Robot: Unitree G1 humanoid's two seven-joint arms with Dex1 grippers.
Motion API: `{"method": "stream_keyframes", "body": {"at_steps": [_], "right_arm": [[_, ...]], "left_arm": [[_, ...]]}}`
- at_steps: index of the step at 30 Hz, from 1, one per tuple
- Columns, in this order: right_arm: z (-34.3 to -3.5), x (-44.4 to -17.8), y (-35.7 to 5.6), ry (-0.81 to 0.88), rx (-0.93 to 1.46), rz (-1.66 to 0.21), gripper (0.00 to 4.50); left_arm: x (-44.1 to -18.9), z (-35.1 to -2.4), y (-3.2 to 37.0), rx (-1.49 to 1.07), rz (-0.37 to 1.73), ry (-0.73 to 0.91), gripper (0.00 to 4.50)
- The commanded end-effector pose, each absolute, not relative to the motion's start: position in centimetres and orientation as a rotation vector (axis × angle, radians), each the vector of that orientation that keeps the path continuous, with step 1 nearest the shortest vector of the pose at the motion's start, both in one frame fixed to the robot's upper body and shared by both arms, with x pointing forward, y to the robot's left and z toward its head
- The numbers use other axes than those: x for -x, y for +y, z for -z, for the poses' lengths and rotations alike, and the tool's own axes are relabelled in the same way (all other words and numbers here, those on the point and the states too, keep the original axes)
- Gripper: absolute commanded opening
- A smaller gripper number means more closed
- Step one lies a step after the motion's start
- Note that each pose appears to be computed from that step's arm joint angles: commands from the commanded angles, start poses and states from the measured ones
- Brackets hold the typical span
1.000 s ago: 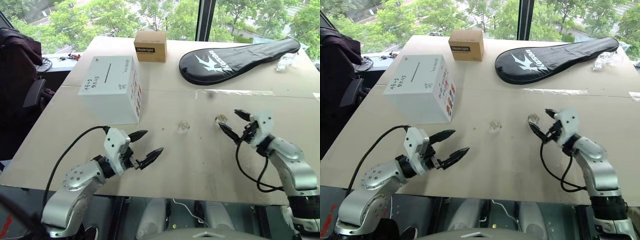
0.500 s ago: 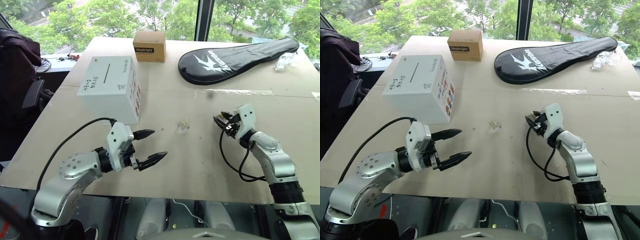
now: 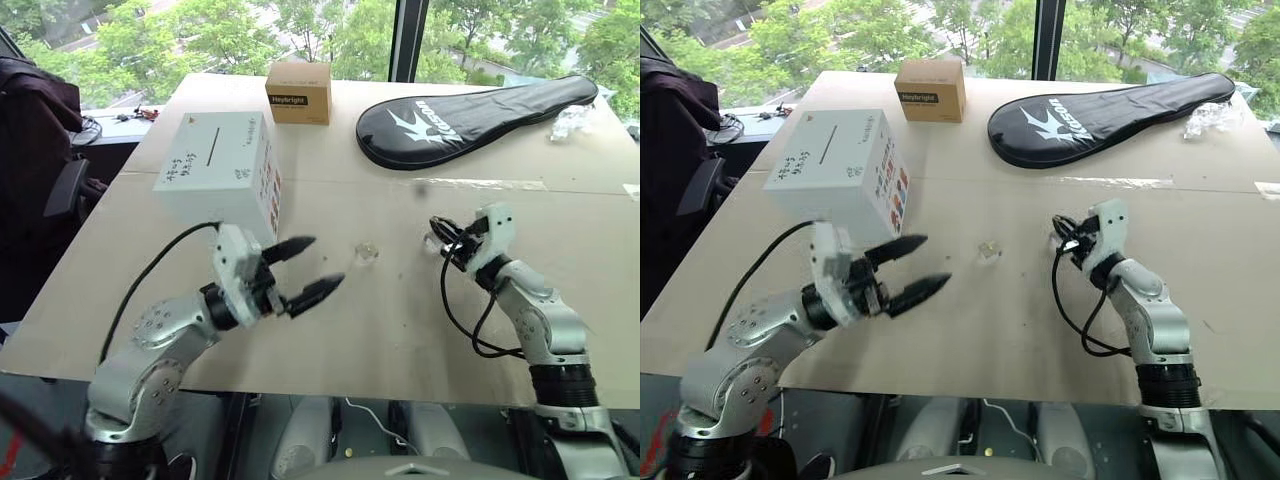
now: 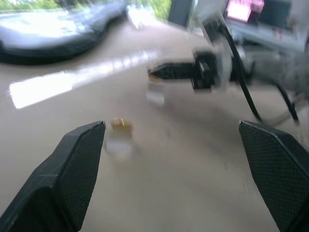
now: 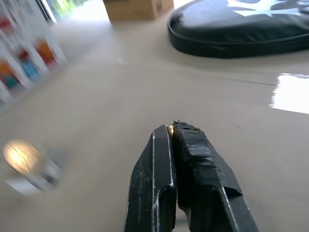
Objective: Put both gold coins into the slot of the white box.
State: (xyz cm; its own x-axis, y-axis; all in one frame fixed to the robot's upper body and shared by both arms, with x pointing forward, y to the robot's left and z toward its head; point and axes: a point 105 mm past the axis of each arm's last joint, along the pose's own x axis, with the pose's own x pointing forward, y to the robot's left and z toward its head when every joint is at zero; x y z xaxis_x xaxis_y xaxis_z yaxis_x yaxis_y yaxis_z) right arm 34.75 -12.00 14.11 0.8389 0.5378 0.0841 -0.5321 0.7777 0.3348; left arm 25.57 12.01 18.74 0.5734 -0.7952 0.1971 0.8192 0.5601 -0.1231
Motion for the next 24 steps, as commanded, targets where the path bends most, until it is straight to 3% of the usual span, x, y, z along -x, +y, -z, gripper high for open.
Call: {"method": "stream_keyframes", "body": {"at_steps": [1,7,13,20,24], "right_arm": [[-21.5,-32.7,-8.9,-0.102,-0.707,-0.802,0.07],[-26.7,-30.3,-5.6,-0.114,-0.998,-1.011,0.07],[-28.9,-28.1,-3.0,-0.124,-0.984,-1.171,0.07],[-29.8,-28.0,-2.0,-0.222,-0.916,-1.169,0.0],[-29.9,-28.3,-1.7,-0.261,-0.894,-1.157,0.0]], "left_arm": [[-26.3,-22.4,11.6,0.478,0.914,-0.245,4.5],[-27.5,-25.9,10.3,0.944,0.902,-0.331,4.5],[-28.1,-27.3,8.8,1.181,0.95,-0.335,4.5],[-28.3,-27.2,7.7,1.204,1.011,-0.31,1.44],[-28.0,-27.3,7.0,1.209,1.056,-0.29,1.44]]}}
